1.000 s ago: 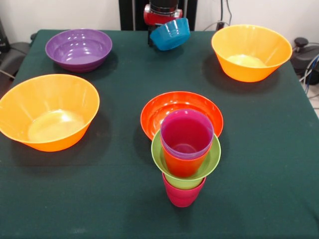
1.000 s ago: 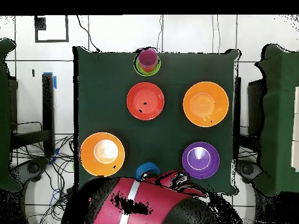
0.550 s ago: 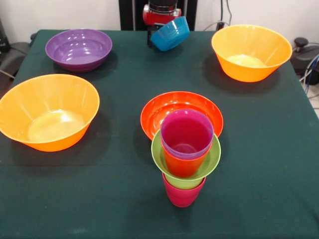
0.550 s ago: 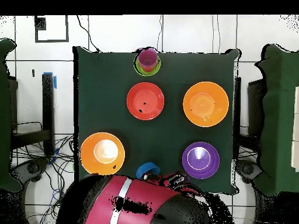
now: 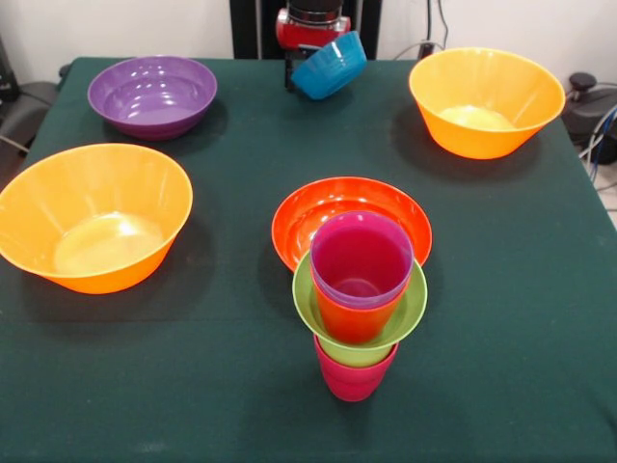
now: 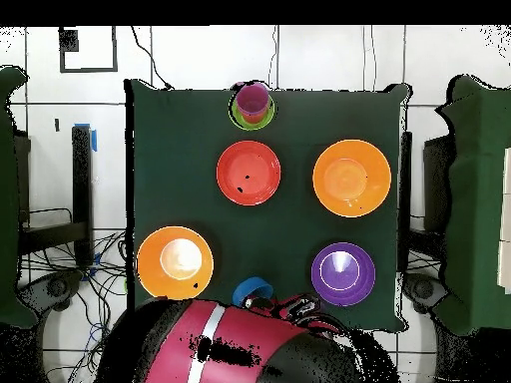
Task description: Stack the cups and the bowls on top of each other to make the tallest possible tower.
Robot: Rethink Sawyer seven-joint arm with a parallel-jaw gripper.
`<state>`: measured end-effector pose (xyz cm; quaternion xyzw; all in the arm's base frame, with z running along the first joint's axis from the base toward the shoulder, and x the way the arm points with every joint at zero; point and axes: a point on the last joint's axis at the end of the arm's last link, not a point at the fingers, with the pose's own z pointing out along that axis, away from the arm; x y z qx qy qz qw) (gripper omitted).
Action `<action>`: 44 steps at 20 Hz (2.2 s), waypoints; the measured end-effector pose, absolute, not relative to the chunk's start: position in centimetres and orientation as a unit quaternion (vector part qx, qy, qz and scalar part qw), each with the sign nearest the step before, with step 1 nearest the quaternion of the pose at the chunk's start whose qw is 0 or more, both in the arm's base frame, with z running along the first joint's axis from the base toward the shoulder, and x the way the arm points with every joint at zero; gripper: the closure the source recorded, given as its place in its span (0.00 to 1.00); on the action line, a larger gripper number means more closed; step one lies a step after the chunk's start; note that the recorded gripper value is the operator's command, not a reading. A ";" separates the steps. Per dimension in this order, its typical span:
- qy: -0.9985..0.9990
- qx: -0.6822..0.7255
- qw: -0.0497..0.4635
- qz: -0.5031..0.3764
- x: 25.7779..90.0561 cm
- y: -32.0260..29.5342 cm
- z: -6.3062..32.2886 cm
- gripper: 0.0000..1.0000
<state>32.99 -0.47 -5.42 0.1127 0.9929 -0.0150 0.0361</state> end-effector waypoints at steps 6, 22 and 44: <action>0.993 0.113 0.036 -0.015 33.0 -0.5 -5.4 0.00; 0.991 0.116 0.059 -0.016 36.2 -0.1 -3.6 0.00; 0.988 0.135 0.077 -0.013 39.4 -0.2 -1.8 1.00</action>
